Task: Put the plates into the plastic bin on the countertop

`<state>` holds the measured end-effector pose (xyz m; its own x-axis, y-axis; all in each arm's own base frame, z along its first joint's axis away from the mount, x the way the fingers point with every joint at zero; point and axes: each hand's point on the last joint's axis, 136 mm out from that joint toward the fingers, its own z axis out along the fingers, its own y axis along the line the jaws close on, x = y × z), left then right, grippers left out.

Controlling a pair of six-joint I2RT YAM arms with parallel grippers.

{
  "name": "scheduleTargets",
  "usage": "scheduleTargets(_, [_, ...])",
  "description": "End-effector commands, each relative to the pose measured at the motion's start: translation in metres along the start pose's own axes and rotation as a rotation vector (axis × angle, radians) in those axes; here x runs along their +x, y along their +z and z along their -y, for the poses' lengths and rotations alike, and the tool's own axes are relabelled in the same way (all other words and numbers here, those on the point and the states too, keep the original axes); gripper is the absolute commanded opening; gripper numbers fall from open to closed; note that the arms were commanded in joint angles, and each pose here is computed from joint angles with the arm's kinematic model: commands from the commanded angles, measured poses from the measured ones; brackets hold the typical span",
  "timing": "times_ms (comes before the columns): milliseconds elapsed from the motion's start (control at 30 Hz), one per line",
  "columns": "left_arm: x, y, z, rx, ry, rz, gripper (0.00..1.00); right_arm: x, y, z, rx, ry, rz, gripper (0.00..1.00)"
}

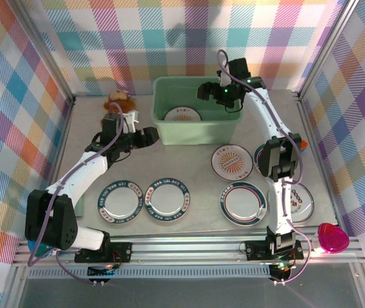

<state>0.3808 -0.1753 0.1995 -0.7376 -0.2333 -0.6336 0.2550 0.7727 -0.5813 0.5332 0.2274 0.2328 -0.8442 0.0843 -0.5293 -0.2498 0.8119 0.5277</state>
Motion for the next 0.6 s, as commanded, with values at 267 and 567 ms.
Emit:
scheduleTargets(267, [0.065, 0.046, 0.071, 0.125, 0.048, -0.116, 0.72, -0.015, -0.122, -0.054, -0.071, -0.147, 0.242, 0.99])
scheduleTargets(567, [0.124, 0.114, 0.113, 0.173, 0.005, -0.198, 0.72, 0.059, -0.175, -0.035, -0.037, -0.115, 0.275, 0.99])
